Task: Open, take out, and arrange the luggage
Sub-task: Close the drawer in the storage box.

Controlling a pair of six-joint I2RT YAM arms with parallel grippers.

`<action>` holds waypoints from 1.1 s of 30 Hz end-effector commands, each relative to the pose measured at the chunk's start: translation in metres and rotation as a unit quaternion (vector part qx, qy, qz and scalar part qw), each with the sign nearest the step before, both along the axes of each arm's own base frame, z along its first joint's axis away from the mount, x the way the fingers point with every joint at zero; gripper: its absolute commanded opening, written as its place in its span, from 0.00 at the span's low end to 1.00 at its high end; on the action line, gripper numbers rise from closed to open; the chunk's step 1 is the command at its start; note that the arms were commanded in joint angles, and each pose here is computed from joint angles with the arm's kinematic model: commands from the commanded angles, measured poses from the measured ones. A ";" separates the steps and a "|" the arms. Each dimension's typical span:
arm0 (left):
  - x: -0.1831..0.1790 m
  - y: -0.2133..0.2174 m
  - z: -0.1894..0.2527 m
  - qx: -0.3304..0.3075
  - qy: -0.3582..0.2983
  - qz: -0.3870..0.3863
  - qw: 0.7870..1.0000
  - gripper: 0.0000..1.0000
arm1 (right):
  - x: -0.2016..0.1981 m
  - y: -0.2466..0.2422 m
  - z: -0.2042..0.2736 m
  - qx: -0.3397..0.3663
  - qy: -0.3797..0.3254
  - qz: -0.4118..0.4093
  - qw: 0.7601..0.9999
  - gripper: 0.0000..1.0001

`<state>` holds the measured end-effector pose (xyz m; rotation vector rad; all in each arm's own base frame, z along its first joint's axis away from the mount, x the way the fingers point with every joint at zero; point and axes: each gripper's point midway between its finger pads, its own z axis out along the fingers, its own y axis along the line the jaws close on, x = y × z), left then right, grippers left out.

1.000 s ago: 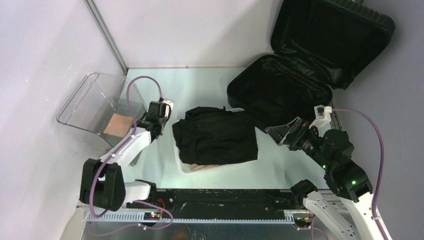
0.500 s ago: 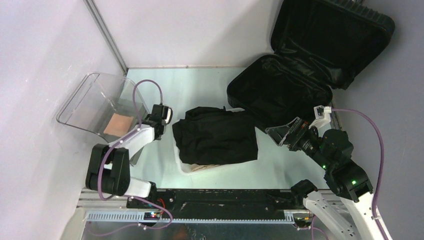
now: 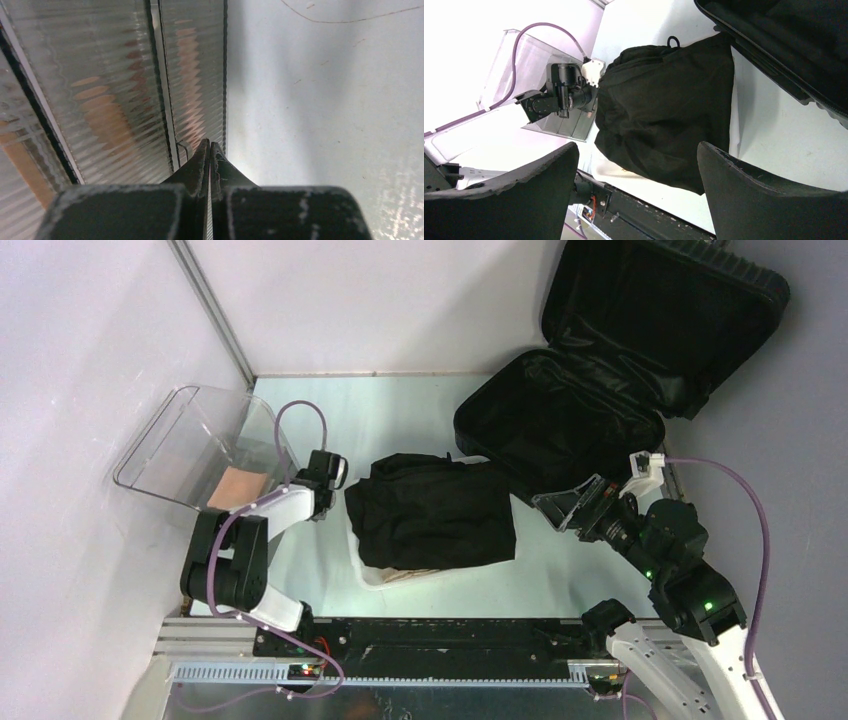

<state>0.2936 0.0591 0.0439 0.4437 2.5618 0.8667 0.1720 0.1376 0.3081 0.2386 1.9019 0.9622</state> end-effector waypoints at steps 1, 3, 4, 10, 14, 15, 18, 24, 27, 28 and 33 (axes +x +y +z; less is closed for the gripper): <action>0.011 0.013 0.011 0.040 -0.023 0.014 0.999 0.00 | 0.001 -0.005 0.018 0.007 -0.035 -0.011 0.999 0.91; 0.013 0.014 0.012 0.044 -0.024 0.015 0.999 0.00 | 0.000 -0.006 0.018 0.008 -0.036 -0.012 0.999 0.91; 0.015 0.014 0.013 0.045 -0.026 0.016 0.999 0.00 | 0.000 -0.006 0.018 0.008 -0.036 -0.014 0.999 0.91; 0.024 0.013 0.019 0.049 -0.036 0.008 0.998 0.00 | -0.001 -0.010 0.019 0.008 -0.039 -0.021 0.999 0.91; 0.030 0.012 0.023 0.050 -0.043 0.008 0.998 0.00 | -0.001 -0.011 0.019 0.006 -0.042 -0.024 0.999 0.90; 0.031 0.012 0.026 0.052 -0.050 0.011 0.997 0.00 | -0.001 -0.011 0.020 0.005 -0.044 -0.023 0.999 0.90; 0.033 0.004 0.036 0.033 -0.076 0.006 0.997 0.00 | 0.000 -0.012 0.017 -0.003 -0.042 -0.024 0.999 0.90; 0.033 -0.015 0.075 -0.003 -0.123 -0.014 0.992 0.00 | 0.001 -0.015 0.008 -0.028 -0.038 -0.023 0.999 0.90; 0.037 -0.036 0.101 -0.061 -0.154 -0.033 0.986 0.00 | 0.002 -0.014 0.002 -0.042 -0.031 -0.020 0.998 0.90; 0.032 -0.041 0.109 -0.077 -0.160 -0.041 0.983 0.01 | 0.004 -0.015 0.000 -0.047 -0.028 -0.021 0.998 0.90; 0.025 -0.074 0.153 -0.161 -0.195 -0.085 0.964 0.11 | 0.009 -0.014 -0.013 -0.066 -0.003 -0.021 0.998 0.90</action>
